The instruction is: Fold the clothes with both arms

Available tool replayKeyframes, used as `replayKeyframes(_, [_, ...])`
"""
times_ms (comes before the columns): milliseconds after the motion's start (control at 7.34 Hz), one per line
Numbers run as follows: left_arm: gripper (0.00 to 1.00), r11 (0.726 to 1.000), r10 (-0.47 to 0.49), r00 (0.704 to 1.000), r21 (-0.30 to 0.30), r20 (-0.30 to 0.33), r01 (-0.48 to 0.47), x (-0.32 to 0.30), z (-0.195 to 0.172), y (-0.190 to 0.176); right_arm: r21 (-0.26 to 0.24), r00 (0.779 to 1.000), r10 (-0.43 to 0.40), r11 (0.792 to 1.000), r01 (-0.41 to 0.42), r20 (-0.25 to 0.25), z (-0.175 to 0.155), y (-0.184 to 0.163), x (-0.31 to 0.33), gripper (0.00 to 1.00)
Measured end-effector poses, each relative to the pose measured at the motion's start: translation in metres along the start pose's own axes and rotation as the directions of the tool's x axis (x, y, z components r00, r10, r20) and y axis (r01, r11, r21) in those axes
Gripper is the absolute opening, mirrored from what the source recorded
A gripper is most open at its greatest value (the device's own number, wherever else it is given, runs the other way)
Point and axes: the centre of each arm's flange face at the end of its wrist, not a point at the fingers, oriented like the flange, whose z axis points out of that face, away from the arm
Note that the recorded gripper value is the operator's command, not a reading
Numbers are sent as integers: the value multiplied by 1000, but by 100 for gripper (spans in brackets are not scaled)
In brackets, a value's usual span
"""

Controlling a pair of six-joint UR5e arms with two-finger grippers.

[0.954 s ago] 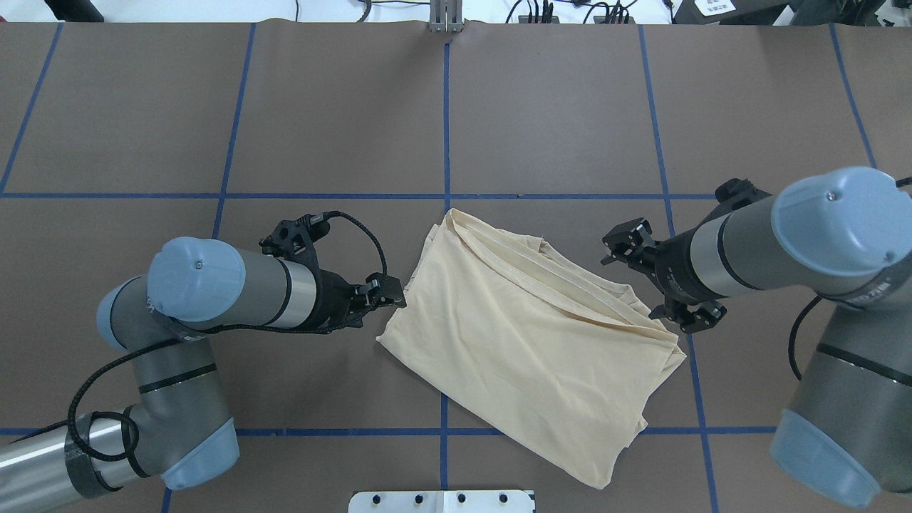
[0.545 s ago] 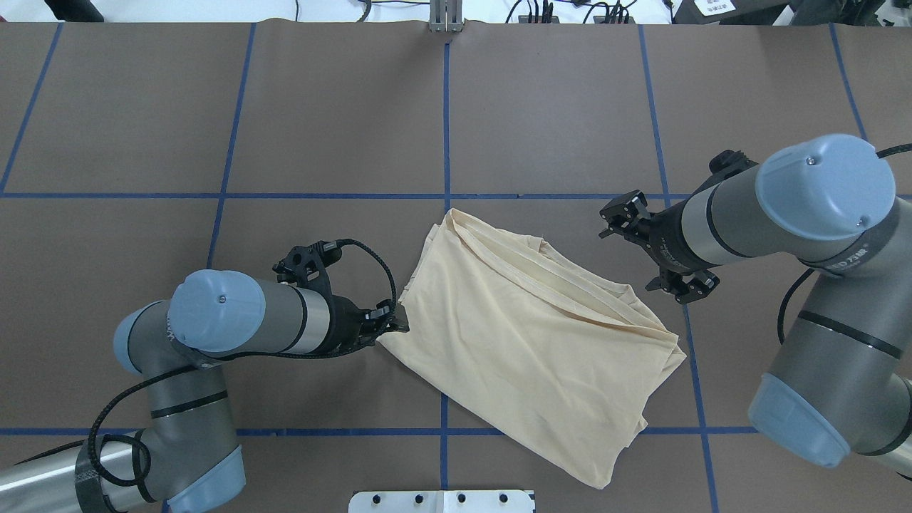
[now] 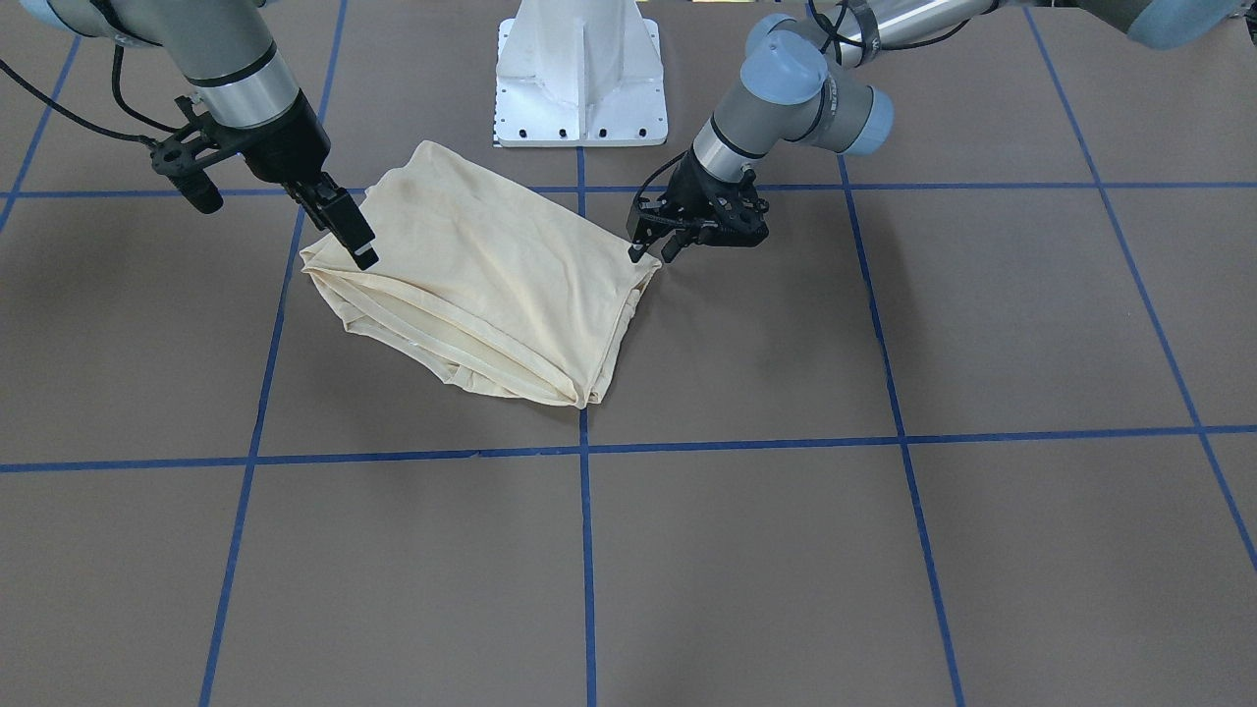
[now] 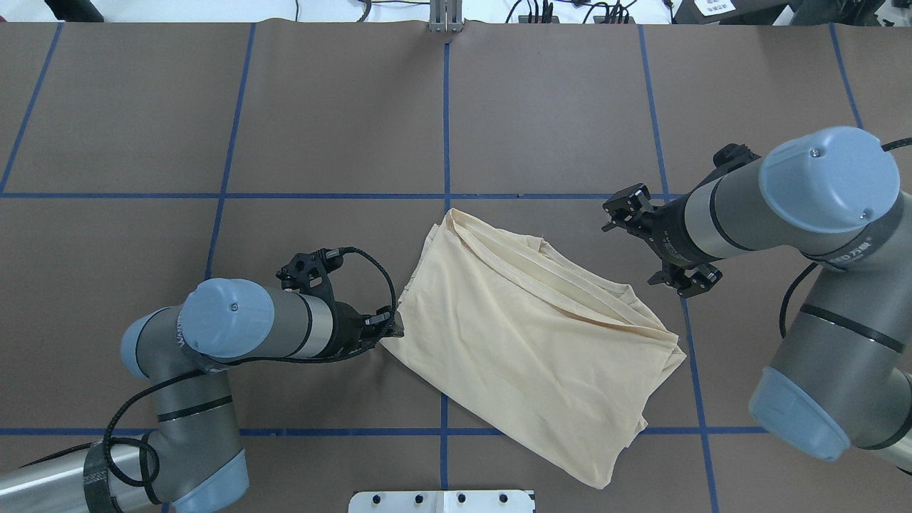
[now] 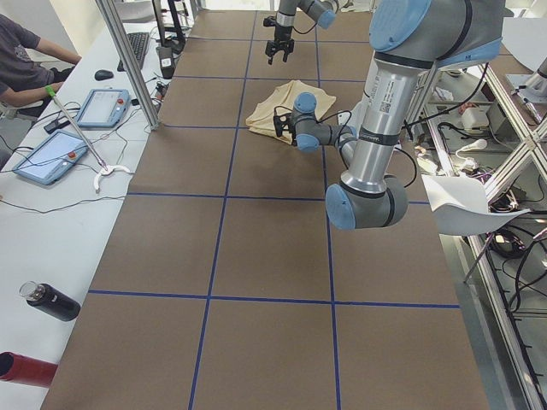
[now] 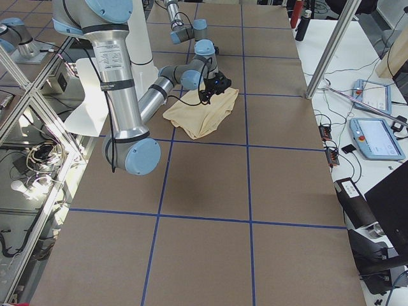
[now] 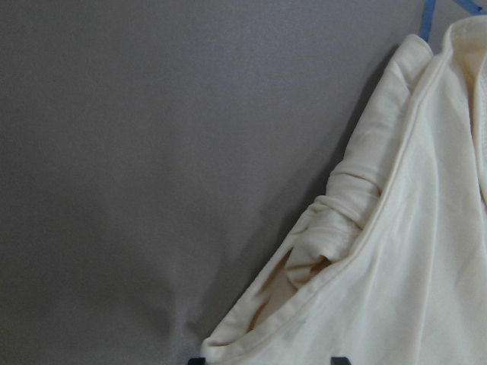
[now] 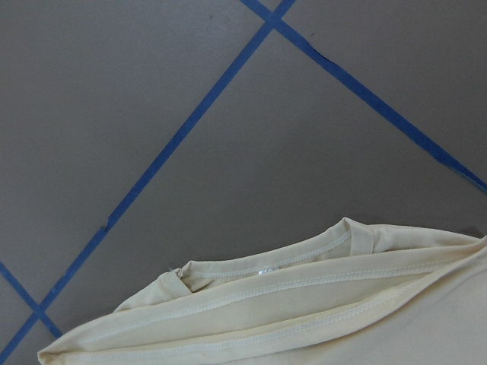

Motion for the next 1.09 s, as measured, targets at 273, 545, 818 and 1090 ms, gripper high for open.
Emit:
replayKeyframes(273, [50,1000,0,1000,12,9,-1,-2,6,-2,1,1000,1,1000,-1,0,0,-1,0,100])
replayKeyframes(545, [28,1000,2,1000,12,12,-2,-2,10,-1,2,1000,2,1000,-2,-2,0,-1,0,100])
replayKeyframes(818, [0,1000,2,1000,12,12,-3,-2,11,0,3,1000,3,1000,-3,-4,1,-2,1,100])
replayKeyframes(1090, [0,1000,4,1000,26,2,-4,2,3,-9,5,1000,5,1000,-5,-5,1,-3,2,100])
